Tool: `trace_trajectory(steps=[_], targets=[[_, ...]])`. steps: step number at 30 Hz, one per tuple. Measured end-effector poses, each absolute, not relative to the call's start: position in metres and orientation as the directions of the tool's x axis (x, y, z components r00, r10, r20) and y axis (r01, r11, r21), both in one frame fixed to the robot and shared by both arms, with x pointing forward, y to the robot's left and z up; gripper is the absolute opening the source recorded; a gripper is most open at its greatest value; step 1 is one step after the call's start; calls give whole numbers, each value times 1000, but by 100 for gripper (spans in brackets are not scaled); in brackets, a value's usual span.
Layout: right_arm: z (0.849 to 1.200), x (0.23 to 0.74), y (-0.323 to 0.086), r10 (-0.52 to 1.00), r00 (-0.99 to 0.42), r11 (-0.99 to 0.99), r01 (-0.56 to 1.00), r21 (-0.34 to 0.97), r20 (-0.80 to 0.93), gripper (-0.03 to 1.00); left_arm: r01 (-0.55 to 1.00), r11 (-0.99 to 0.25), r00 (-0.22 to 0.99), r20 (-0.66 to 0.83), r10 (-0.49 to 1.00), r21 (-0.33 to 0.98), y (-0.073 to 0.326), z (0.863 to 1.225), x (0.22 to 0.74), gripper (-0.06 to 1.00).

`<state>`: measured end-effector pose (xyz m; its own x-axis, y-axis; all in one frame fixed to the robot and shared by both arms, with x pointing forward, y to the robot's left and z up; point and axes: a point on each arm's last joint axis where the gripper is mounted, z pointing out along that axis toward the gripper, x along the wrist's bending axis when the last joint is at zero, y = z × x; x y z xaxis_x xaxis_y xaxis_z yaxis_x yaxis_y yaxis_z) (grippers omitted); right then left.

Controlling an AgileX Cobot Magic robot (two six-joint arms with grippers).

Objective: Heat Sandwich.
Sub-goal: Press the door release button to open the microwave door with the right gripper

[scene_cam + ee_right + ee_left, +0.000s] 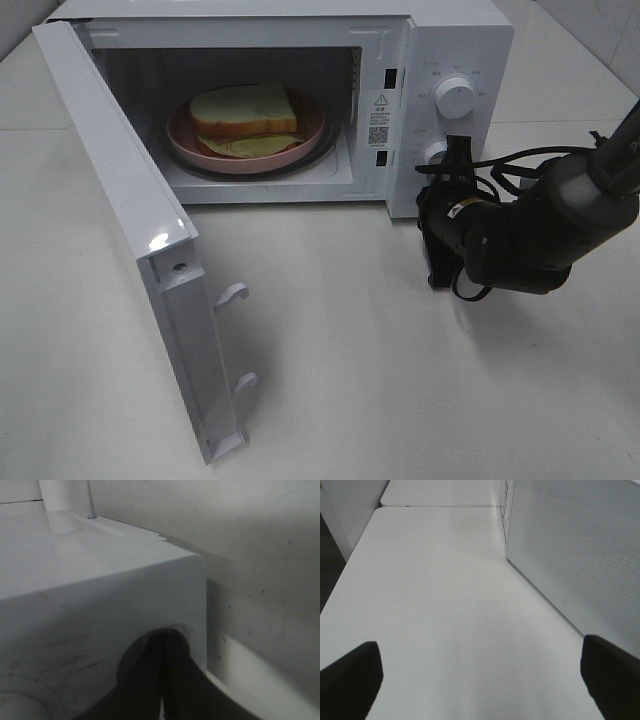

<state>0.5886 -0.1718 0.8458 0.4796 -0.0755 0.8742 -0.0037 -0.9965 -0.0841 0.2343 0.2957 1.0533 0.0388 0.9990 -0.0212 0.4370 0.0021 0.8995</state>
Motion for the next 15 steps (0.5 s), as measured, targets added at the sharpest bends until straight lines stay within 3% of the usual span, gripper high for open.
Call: trace_trajectory(steps=[15], targets=[[862,580,-177,6,523,-996,76,-39,852,2,437,2,39,-21,999,899,296,1053,234,99]])
